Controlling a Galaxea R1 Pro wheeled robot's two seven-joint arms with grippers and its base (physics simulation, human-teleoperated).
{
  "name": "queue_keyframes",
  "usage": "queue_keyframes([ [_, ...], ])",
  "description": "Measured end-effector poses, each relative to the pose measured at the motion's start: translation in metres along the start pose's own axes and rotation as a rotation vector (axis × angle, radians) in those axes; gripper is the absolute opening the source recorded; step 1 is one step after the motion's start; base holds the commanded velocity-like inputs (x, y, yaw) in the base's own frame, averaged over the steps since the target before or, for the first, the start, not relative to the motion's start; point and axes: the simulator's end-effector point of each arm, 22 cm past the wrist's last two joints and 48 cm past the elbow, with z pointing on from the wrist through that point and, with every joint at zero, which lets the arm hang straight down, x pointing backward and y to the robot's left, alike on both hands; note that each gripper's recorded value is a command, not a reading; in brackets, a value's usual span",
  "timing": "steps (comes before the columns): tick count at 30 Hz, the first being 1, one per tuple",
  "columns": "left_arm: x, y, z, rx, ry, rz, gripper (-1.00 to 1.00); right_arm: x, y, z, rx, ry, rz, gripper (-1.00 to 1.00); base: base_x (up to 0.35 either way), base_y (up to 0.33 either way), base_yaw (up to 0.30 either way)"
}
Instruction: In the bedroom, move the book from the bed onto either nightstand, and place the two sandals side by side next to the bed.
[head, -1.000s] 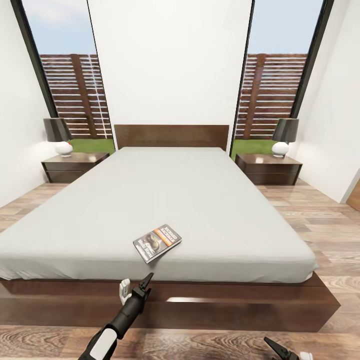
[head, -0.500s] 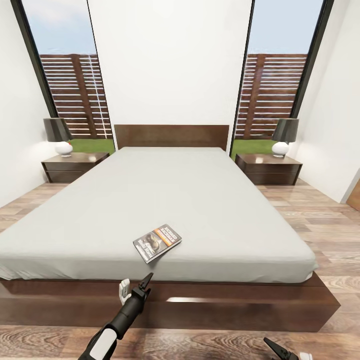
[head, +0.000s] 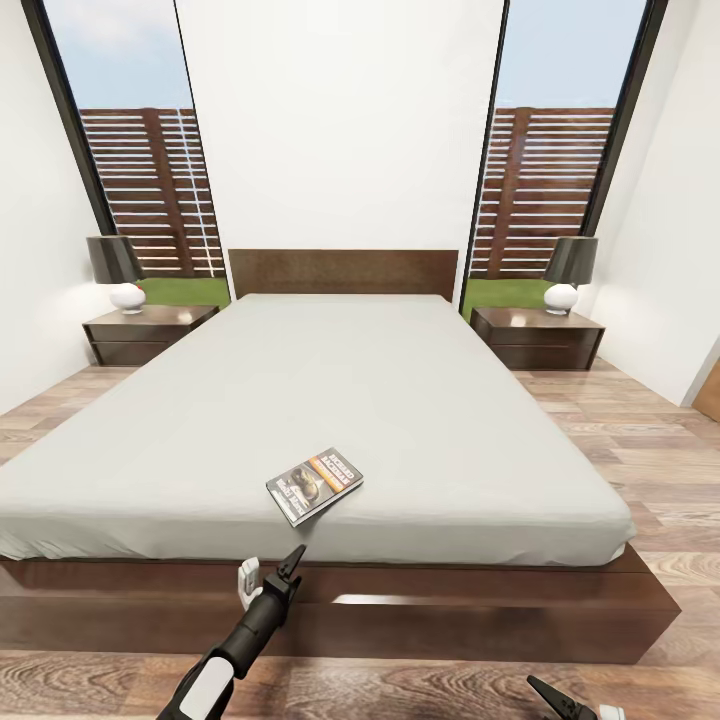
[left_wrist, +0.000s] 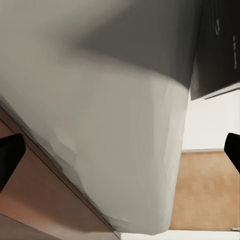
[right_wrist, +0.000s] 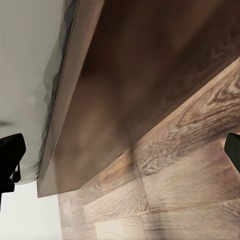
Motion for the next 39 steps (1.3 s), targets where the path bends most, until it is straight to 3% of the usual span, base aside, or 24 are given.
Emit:
queue_keyframes([
  [22, 0.025, -0.015, 0.011, 0.025, 0.063, 0.025, 1.0, 0.001, 0.0, 0.0, 0.001, 0.003, 0.0, 1.0, 0.0, 0.0, 0.0],
  [39, 0.036, -0.037, 0.022, 0.054, 0.108, 0.016, 1.0, 0.007, 0.002, 0.005, -0.006, 0.01, 0.005, 1.0, 0.0, 0.0, 0.0],
])
